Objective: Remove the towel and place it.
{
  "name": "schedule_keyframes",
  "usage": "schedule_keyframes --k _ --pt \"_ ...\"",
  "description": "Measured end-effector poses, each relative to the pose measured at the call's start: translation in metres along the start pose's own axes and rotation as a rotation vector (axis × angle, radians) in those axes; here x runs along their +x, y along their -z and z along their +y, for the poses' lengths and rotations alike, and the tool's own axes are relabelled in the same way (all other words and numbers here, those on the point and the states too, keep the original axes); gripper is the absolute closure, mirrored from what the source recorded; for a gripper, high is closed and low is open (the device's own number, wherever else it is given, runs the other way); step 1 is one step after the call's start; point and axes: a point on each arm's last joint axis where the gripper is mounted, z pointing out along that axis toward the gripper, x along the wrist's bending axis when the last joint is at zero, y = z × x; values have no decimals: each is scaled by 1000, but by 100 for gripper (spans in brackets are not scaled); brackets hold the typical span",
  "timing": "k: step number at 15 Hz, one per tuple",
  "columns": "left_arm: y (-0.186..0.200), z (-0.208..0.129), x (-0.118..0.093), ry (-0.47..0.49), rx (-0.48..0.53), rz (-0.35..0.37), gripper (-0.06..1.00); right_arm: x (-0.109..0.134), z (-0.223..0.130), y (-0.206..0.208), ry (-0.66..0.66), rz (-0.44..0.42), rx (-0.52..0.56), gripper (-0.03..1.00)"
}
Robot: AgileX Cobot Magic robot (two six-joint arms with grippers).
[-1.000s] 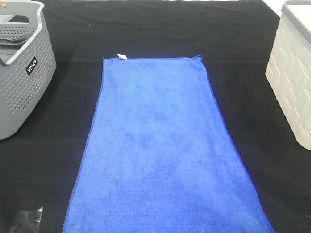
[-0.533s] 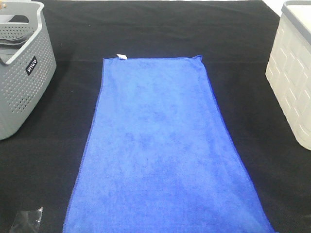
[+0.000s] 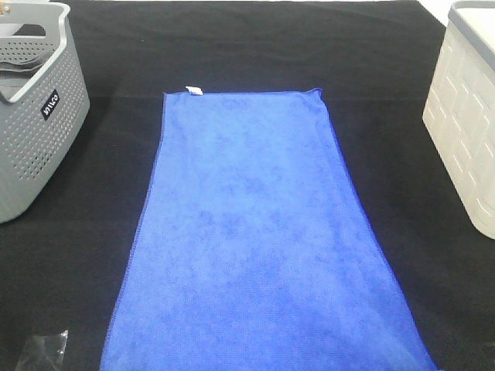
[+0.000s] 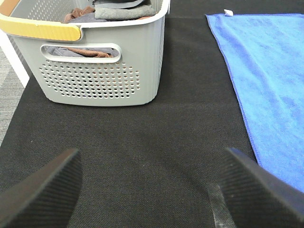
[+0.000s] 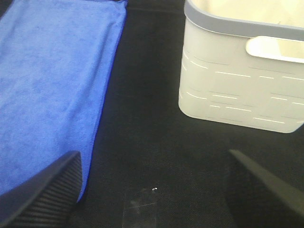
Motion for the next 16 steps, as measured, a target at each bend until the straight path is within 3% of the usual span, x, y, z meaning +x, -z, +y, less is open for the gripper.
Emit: schedule_keyframes --k 16 --pt "0 0 0 0 0 -1 21 0 0 0 -5 -11 -1 20"
